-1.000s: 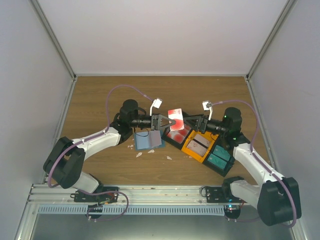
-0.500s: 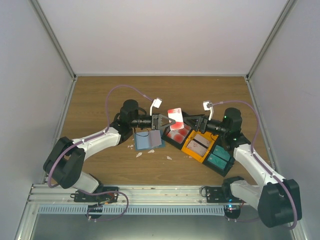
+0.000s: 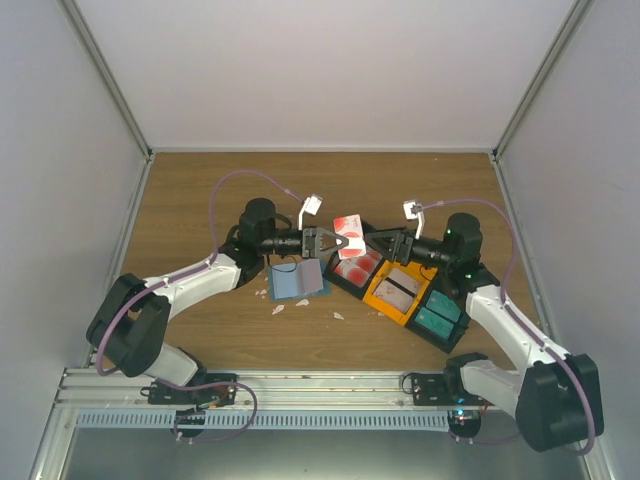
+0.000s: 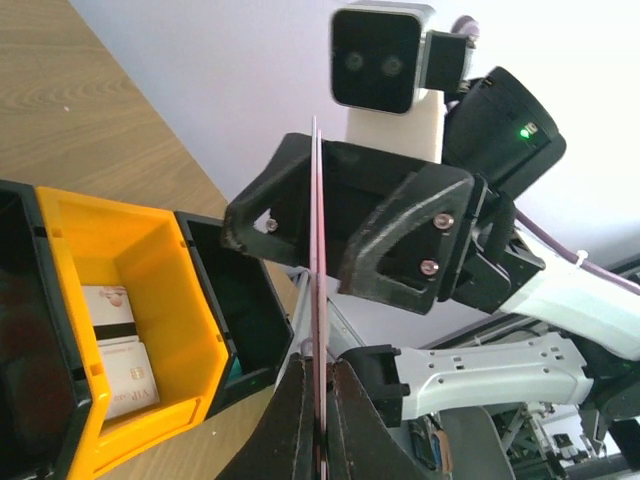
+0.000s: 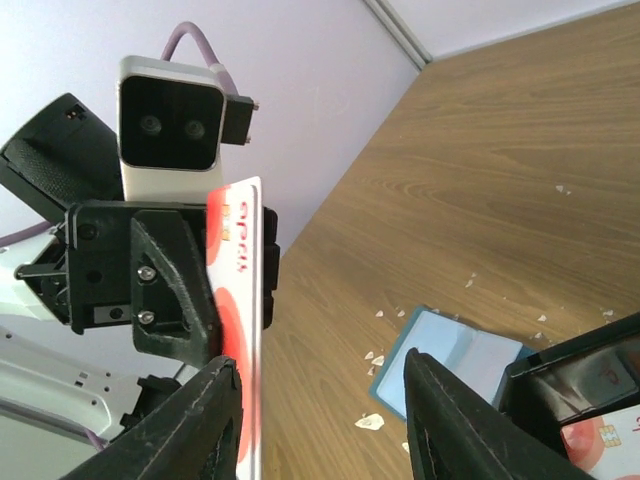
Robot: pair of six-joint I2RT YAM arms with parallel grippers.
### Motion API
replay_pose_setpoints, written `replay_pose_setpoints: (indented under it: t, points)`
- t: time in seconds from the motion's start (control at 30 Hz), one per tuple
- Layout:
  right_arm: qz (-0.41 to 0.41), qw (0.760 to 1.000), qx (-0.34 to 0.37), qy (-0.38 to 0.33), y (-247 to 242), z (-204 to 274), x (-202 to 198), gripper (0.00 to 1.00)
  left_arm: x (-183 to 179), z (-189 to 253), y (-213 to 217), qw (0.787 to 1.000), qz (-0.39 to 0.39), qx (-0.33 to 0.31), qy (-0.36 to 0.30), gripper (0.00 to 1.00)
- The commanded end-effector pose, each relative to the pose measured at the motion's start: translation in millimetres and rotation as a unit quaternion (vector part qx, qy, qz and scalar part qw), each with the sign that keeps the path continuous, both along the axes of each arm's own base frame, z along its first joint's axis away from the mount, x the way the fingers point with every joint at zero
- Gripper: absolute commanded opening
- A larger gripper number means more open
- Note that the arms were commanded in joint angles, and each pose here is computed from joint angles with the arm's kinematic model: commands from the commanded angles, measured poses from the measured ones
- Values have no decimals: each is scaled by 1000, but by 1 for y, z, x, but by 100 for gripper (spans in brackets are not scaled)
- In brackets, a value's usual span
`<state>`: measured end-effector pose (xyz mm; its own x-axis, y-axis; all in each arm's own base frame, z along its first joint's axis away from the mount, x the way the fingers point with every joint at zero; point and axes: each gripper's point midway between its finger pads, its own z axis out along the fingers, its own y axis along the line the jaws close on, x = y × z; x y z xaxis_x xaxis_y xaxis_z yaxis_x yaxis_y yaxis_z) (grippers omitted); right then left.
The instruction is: Put the credit cards into the card holder
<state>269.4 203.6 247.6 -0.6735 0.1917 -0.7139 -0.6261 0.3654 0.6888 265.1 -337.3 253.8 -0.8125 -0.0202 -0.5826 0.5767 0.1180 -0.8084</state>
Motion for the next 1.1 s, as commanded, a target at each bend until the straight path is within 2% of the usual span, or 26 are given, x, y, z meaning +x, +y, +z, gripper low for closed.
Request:
replay_pose_setpoints:
  t: [0.0,0.13,0.27,0.57,0.87,0.93,1.07]
  points:
    - [30,999,1,-19,10,7,-2,43,-3,17,-1,999,-20,-25,-32,0]
    - [27,1000,-2,-14,10,4,1,30,-6,17,-1,999,-26,-28,-33,0]
    - [31,999,-3,-9,11,1,0,25,-9,19,-1,998,-36,-34,-33,0]
    - [100,995,23,4,23,3,-17,24,-22,34,-1,995,-73,-58,-41,0]
    - [154,985,65,36,36,13,-31,28,-22,35,-3,995,-86,-55,-2,0]
    - [158,984,74,43,36,16,-33,24,-17,29,-4,995,-82,-46,22,0]
    - [144,983,98,53,35,29,-31,7,-7,18,-2,995,-72,-30,59,0]
